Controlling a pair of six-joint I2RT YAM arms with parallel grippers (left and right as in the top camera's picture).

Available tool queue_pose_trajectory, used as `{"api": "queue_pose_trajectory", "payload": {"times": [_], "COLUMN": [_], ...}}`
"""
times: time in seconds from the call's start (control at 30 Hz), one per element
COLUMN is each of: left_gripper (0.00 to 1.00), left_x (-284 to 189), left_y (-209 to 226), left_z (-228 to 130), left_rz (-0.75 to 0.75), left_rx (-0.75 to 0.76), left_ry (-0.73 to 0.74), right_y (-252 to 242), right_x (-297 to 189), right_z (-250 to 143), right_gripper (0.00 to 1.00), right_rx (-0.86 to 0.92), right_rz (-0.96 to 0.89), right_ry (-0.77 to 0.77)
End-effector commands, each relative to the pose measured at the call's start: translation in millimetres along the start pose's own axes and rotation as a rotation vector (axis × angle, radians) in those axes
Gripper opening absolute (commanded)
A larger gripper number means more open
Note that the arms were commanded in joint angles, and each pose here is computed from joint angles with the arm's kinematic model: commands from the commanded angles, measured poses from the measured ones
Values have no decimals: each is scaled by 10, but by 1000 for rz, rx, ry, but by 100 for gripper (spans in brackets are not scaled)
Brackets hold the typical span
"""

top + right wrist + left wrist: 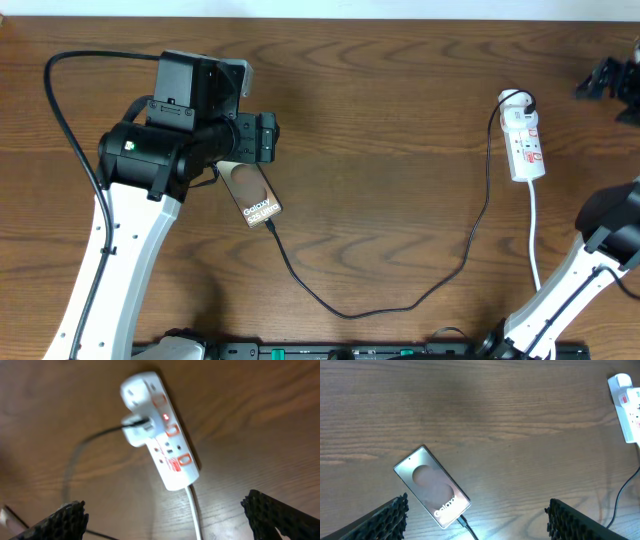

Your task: Plug charger to phone and switch on socket

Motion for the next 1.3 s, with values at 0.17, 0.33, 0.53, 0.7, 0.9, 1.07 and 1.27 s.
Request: {"api": "queue_pose_trajectory", "payload": {"times": [0.17,0.33,0.53,0.7,0.9,1.07,1.27], "left_gripper": [87,87,87,87,87,87,87], "left_x": [34,34,34,34,35,17,-17], "left_y": [24,24,24,24,21,118,176], "left_z": [-16,-16,-16,-16,-17,-152,-198], "left_rz": [15,15,15,15,14,74,102], "left_rx": [2,2,2,2,2,-1,2], "left_ry": [9,9,9,9,9,62,42], "right_y": [408,400,398,400,400,400,400], "right_x": [-656,-644,-645,-644,-644,-644,-644], "right_z": [19,17,17,17,17,17,17], "right_gripper": [99,99,99,99,99,99,99], "right_rx": [-53,-51,-50,-51,-51,-51,-51], "right_rz": [-28,-28,-28,-28,-28,-28,-28], "right_ry": [-164,-160,-160,-160,-160,-160,-160]}}
Point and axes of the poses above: each gripper's point midway between its finger pads, its own x axis out along the fingers, its own y axis along the line the jaws close on, z = x × y, the point moved 2 cm from there along -x, back along the fingers, and after that the axes turned 5 degrees about -x, right-handed, at the moved point
